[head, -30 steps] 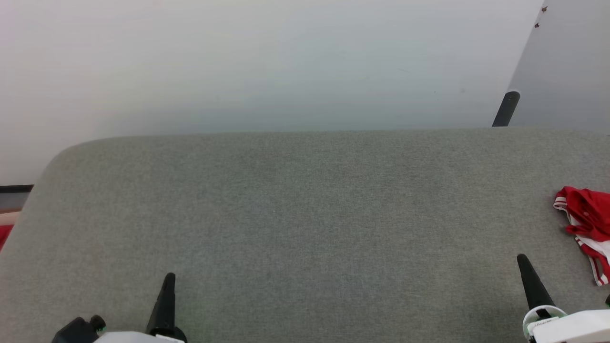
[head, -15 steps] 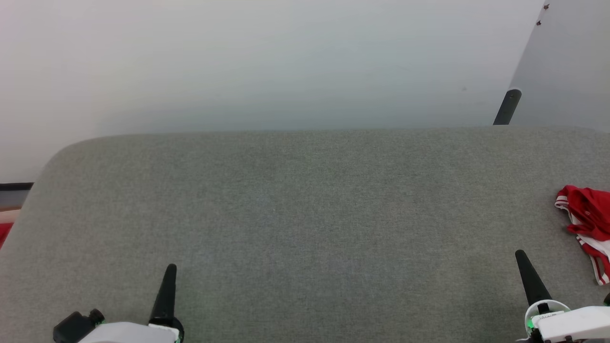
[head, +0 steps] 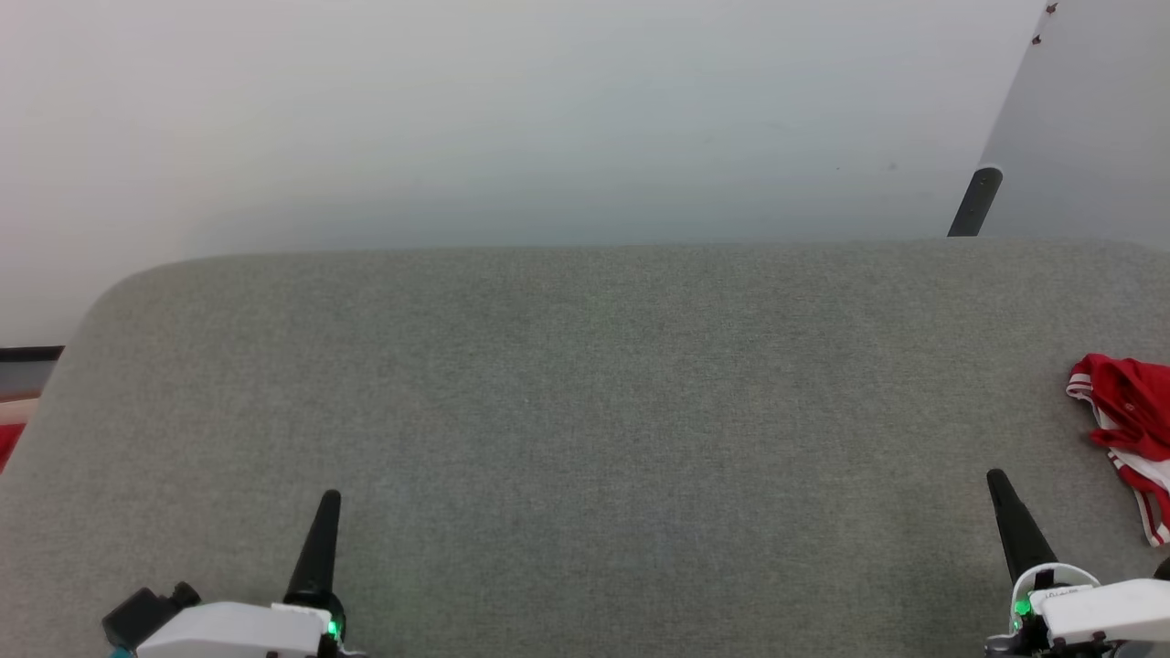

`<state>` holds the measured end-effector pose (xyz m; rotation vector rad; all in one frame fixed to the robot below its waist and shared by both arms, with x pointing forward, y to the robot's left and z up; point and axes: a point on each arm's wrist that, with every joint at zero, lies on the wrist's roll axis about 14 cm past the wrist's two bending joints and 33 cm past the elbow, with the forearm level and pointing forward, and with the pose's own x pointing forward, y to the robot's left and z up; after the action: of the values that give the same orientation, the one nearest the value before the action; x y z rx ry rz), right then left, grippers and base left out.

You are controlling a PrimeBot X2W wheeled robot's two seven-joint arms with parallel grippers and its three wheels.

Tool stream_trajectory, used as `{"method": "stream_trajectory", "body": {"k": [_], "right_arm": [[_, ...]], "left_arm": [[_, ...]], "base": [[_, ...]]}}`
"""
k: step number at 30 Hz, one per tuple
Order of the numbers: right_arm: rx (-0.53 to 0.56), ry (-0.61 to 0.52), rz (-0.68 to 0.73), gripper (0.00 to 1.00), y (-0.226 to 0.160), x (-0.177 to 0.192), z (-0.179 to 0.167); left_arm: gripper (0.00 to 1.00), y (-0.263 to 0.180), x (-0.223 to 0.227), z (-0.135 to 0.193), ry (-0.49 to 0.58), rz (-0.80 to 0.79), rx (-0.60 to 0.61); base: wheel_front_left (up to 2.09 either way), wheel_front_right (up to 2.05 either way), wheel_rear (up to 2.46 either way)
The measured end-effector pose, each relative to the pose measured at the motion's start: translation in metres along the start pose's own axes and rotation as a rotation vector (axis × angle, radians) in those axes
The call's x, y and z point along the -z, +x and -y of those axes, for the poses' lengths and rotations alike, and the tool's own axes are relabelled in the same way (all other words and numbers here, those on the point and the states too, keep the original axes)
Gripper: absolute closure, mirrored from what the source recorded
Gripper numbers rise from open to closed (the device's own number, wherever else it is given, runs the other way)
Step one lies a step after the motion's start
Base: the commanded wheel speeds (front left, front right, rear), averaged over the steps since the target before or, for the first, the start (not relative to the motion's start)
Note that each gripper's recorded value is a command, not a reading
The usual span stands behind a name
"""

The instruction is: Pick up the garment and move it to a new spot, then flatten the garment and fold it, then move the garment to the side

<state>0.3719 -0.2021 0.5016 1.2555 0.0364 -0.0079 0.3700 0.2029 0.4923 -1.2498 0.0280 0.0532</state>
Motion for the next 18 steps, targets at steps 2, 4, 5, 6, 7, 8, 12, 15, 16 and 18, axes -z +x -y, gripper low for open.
{"method": "stream_trajectory", "body": {"k": [2,4,5,6,7,8,12,15,16,18], "right_arm": [[-0.002,0.016,0.001,1.00,0.0011,-0.0001,-0.0005],[-0.009,0.035,0.005,1.00,0.0031,-0.0008,-0.0030],[-0.009,0.044,0.006,1.00,0.0033,-0.0007,-0.0027],[-0.006,0.051,0.006,1.00,0.0032,-0.0005,-0.0018],[-0.005,0.059,0.004,1.00,0.0032,-0.0001,-0.0014],[-0.005,0.067,0.005,1.00,0.0034,0.0001,-0.0011],[-0.011,0.101,0.006,1.00,0.0056,0.0000,-0.0029],[-0.010,0.122,0.008,1.00,0.0066,-0.0003,-0.0025],[-0.013,0.128,0.009,1.00,0.0074,-0.0005,-0.0032],[-0.013,0.141,0.010,1.00,0.0080,-0.0003,-0.0034]], "left_arm": [[1.00,0.0016,-0.0001,0.0019,-0.017,-0.001,0.005],[1.00,0.0021,-0.0001,0.0019,-0.032,-0.003,0.005],[1.00,0.0022,-0.0001,0.0015,-0.043,-0.002,0.004],[1.00,0.0027,-0.0001,0.0018,-0.052,-0.003,0.005],[1.00,0.0033,-0.0004,0.0024,-0.059,-0.002,0.007],[1.00,0.0038,-0.0002,0.0029,-0.066,-0.004,0.008],[1.00,0.0055,-0.0005,0.0037,-0.097,-0.004,0.010],[1.00,0.0068,-0.0005,0.0049,-0.123,-0.006,0.014],[1.00,0.0070,-0.0005,0.0047,-0.131,-0.006,0.013],[1.00,0.0078,-0.0003,0.0051,-0.146,-0.008,0.015]], "base": [[0.00,0.00,0.00],[0.00,0.00,0.00],[0.00,0.00,0.00],[0.00,0.00,0.00],[0.00,0.00,0.00],[0.00,0.00,0.00],[0.00,0.00,0.00],[0.00,0.00,0.00],[0.00,0.00,0.00],[0.00,0.00,0.00]]}}
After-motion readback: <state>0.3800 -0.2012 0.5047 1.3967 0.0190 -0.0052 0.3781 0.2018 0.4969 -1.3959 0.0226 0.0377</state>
